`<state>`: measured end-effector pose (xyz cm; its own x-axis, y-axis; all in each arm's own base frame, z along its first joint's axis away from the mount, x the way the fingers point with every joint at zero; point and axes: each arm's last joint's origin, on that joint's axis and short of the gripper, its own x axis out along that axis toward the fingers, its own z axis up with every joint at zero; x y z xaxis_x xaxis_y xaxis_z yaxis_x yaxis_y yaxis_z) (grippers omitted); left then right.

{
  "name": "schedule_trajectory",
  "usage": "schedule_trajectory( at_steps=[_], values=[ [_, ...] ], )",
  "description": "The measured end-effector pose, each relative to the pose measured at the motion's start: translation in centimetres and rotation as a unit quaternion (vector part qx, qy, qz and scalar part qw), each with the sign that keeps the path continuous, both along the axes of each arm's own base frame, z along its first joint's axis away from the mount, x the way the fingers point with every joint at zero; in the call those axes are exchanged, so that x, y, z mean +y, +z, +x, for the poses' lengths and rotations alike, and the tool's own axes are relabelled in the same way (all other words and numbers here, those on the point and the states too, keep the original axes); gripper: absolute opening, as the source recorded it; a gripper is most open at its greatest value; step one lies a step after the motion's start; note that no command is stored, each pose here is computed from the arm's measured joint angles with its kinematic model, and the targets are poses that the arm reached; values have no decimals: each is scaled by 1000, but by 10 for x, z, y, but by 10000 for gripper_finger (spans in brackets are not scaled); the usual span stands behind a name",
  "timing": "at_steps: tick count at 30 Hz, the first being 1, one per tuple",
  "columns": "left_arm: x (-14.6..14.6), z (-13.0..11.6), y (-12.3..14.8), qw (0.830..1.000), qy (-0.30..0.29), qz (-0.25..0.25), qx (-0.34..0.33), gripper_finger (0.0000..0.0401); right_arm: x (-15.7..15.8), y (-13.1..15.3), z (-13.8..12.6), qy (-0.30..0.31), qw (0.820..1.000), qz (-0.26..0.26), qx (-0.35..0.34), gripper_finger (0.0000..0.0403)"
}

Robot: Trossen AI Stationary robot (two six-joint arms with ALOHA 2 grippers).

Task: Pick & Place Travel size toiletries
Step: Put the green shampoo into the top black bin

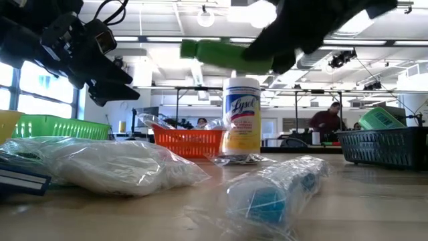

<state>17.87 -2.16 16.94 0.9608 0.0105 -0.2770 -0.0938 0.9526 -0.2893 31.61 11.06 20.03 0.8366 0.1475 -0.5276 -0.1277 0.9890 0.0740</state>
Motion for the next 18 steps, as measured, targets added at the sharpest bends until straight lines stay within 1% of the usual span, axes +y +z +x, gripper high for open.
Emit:
schedule_trajectory(
  at_steps=[4,7,10,14,18],
  values=[
    [0,0,0,1000,0,0,-2,248,-8,25,-16,-10,1000,2,-2,163],
    [0,0,0,1000,0,0,-2,248,-15,39,-30,-25,999,15,15,166],
    [0,0,0,1000,0,1,-1,248,-24,52,-49,-54,997,35,45,164],
    [0,0,0,1000,0,1,0,248,-34,65,-77,-120,987,69,85,162],
    [0,0,0,1000,0,1,0,248,-44,73,-102,-207,963,123,118,166]
  ],
)
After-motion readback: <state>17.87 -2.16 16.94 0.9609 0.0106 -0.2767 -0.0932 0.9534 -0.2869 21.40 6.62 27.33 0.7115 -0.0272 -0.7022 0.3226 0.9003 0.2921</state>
